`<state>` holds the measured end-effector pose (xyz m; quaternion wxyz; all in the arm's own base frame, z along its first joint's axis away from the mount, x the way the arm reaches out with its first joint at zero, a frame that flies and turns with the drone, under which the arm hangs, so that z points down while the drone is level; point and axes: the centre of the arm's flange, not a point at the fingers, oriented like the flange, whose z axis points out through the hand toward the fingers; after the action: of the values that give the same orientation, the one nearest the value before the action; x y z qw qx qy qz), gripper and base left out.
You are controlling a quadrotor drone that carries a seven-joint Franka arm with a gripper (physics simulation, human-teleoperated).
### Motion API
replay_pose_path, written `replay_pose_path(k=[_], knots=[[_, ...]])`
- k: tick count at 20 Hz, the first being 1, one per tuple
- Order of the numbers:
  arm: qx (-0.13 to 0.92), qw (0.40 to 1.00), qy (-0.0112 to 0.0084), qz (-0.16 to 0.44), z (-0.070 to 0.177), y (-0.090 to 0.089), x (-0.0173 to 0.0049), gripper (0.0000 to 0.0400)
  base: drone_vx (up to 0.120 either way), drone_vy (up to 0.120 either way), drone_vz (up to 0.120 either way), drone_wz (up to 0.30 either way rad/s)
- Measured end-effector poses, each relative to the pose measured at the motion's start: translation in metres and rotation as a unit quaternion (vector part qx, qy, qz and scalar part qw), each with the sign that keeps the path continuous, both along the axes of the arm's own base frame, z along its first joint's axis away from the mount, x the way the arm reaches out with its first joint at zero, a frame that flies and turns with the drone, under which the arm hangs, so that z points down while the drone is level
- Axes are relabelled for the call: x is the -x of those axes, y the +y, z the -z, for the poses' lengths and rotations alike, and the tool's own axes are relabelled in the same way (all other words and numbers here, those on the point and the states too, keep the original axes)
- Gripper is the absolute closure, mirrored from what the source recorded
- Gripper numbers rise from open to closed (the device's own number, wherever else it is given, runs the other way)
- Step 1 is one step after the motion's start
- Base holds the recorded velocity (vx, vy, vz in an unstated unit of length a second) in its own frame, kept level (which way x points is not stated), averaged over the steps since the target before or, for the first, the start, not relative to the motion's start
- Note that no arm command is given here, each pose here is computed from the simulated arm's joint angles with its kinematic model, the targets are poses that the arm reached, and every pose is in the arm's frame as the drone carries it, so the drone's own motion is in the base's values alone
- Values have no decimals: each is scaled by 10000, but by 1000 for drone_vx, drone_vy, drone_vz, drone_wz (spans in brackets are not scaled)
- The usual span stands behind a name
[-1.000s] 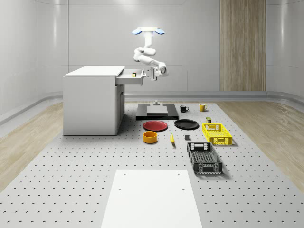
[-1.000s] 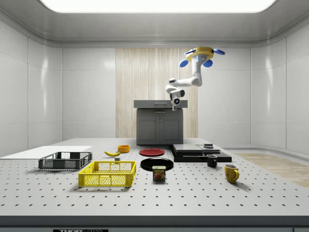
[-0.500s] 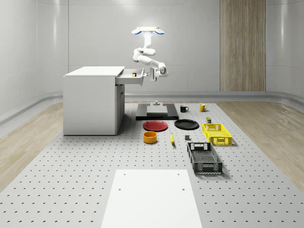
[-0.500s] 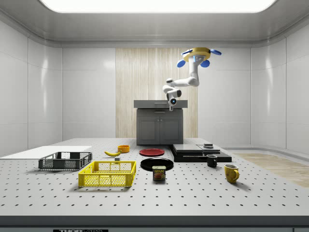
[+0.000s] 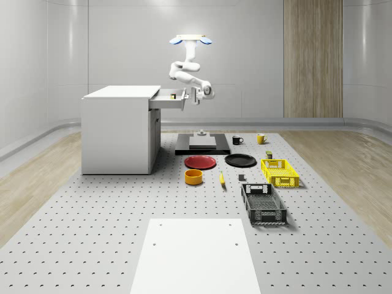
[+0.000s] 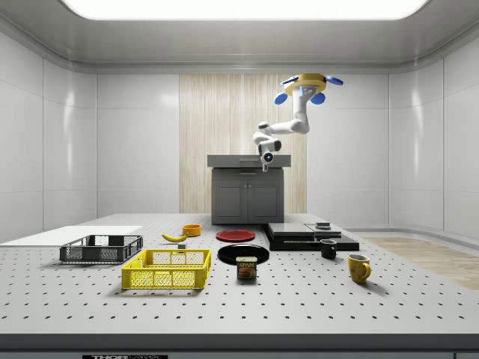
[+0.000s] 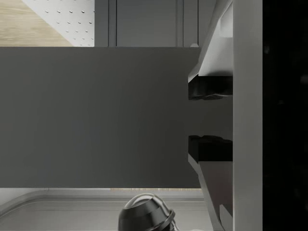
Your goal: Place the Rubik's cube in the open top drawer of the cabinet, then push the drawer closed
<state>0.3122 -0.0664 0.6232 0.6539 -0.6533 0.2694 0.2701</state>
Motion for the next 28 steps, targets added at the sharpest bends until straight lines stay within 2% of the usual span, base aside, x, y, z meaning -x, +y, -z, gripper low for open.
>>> replay_pose_path(k=[3, 4, 8, 9, 10, 11, 15, 19, 20, 21, 22, 25, 28], knots=[[0, 10000, 1, 0, 0, 114, 0, 294, 0, 0, 0, 0], [0, 10000, 14, 0, 0, 154, 0, 294, 0, 0, 0, 0], [1, 10000, 10, 0, 0, 336, 0, 294, 0, 0, 0, 0], [1, 10000, 39, 0, -2, 384, 5, 294, 0, 0, 0, 0], [1, 10000, 53, -1, -2, 434, 6, 294, 0, 0, 0, 0], [2, 9999, 101, -1, -4, 479, 12, 294, 0, 0, 0, 0], [1, 10000, 56, -1, -2, 662, 6, 295, 0, 0, 0, 0], [0, 10000, 30, -1, -2, 840, 3, 295, 0, 0, 0, 0], [0, 10000, 69, -1, -2, 888, 3, 295, 0, 0, 0, 0], [1, 9999, 142, -2, -8, 933, 16, 295, 0, 0, 0, 0], [1, 9999, 146, -2, -9, 976, 17, 295, 0, 0, 0, 0], [1, 10000, 88, -2, -6, 1108, 10, 295, 0, 0, 0, 0], [0, 10000, 54, -2, -4, 1227, 5, 295, 0, 0, 0, 0]])
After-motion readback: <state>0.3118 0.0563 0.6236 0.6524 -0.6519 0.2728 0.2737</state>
